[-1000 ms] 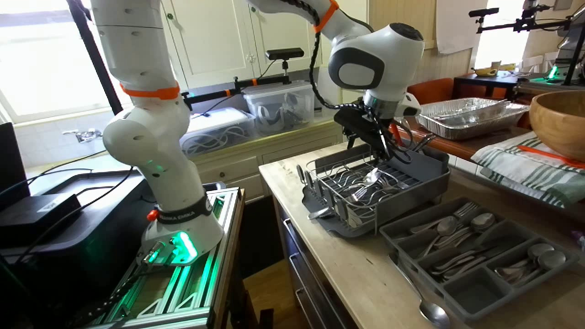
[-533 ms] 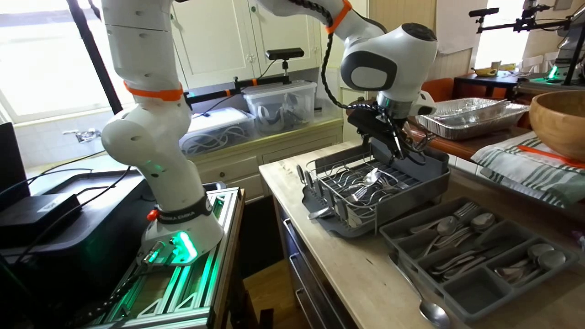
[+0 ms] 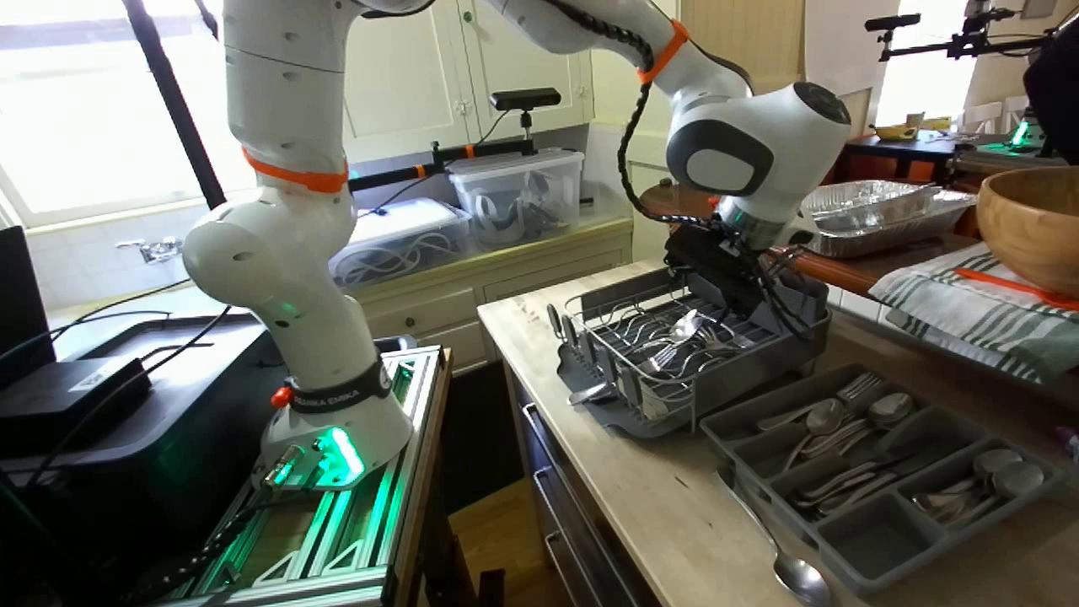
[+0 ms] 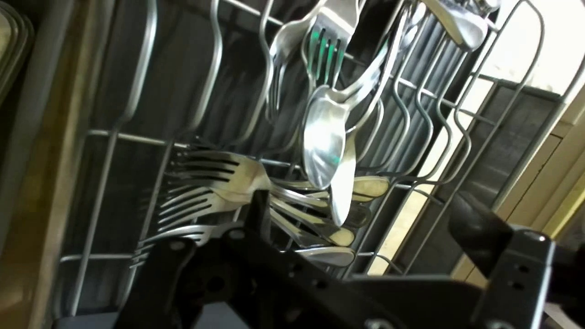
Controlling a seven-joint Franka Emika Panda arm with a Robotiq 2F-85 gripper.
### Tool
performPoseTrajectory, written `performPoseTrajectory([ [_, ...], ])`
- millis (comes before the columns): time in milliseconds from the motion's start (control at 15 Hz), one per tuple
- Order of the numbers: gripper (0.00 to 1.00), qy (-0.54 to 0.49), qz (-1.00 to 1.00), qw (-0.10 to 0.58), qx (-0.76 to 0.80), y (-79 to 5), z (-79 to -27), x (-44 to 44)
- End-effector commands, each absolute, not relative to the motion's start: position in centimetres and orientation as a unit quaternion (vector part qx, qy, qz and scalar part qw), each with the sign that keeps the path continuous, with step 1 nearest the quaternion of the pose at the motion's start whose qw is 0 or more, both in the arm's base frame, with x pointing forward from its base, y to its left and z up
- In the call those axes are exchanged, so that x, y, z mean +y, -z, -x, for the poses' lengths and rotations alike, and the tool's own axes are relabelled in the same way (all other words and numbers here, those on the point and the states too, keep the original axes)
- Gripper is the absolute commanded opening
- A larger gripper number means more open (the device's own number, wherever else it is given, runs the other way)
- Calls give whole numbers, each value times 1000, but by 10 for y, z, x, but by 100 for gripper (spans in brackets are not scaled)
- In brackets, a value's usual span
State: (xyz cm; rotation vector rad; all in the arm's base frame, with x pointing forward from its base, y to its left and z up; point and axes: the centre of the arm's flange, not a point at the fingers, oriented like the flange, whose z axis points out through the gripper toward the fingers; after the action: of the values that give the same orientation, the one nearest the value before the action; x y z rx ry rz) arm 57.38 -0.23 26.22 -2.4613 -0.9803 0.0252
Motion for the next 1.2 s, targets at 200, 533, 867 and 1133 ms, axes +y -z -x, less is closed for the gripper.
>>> performPoseTrajectory([
  [200, 92, -49, 888, 261, -376, -243, -591, -21],
  [533, 77, -44, 890, 264, -368, -236, -590, -8],
  [867, 36, -46, 890, 263, -370, -235, -593, -9],
  [1133, 9, -42, 893, 259, -366, -237, -599, -19],
])
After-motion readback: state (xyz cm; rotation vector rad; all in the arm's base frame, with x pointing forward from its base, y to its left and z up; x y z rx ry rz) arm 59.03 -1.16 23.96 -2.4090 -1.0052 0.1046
